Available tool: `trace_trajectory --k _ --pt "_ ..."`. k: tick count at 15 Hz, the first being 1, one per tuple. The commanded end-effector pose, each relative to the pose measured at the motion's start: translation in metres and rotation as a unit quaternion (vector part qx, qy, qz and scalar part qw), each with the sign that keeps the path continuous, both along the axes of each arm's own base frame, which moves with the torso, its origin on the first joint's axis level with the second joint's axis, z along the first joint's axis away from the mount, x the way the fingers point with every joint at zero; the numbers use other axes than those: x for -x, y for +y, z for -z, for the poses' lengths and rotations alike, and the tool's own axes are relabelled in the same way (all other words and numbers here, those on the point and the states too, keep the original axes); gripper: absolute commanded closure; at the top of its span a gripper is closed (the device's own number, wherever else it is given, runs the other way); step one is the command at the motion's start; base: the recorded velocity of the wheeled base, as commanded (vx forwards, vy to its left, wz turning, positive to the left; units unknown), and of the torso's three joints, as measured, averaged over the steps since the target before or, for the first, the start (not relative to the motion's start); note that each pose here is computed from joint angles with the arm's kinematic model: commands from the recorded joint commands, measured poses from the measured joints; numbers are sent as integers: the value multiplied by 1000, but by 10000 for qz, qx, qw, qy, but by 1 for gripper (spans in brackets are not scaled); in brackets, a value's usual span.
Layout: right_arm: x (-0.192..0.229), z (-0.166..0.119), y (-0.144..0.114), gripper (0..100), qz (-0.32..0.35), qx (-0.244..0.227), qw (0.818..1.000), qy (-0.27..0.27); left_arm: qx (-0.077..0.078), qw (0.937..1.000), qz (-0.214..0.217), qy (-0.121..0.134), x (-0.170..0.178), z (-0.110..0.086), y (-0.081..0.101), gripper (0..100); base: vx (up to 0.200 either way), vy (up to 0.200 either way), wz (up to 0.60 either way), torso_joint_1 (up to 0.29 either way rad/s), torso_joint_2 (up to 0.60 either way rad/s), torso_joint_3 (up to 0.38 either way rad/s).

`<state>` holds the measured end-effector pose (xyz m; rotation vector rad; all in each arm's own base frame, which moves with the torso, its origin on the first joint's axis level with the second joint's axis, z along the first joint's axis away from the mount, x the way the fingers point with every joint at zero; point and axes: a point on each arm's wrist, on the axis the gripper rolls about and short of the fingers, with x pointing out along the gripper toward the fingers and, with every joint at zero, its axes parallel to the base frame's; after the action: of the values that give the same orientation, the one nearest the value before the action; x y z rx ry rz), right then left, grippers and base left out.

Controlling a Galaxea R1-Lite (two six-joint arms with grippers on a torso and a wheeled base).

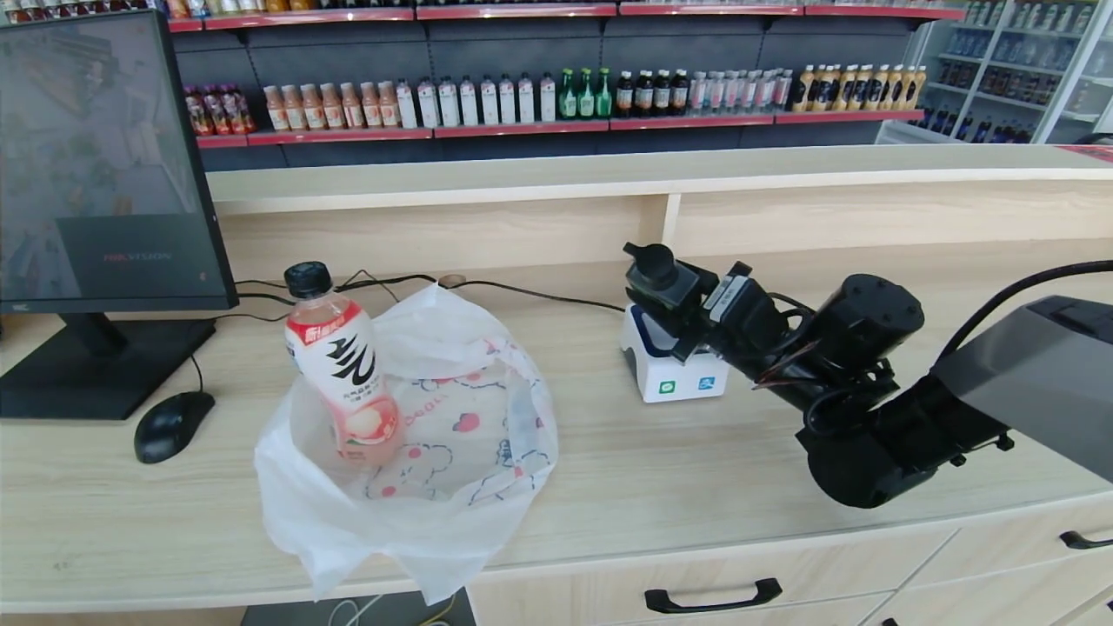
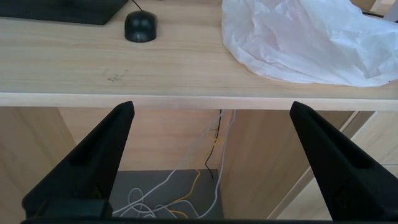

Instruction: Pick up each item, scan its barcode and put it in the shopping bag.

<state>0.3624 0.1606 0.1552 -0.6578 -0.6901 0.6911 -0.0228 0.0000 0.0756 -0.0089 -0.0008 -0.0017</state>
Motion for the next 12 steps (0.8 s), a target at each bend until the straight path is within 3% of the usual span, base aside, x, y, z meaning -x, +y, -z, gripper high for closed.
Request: trace_trajectory --k 1,6,12 --pt "-9 7 2 100 18 30 10000 -15 1 10000 -1 -3 0 0 0 0 0 0 0 0 0 0" --pt "-20 10 -22 100 216 158 9996 -85 1 10000 -1 -3 0 0 0 0 0 0 0 0 0 0" --pt "-19 10 -20 100 133 191 9997 -98 1 10000 -1 -3 0 0 0 0 0 0 0 0 0 0"
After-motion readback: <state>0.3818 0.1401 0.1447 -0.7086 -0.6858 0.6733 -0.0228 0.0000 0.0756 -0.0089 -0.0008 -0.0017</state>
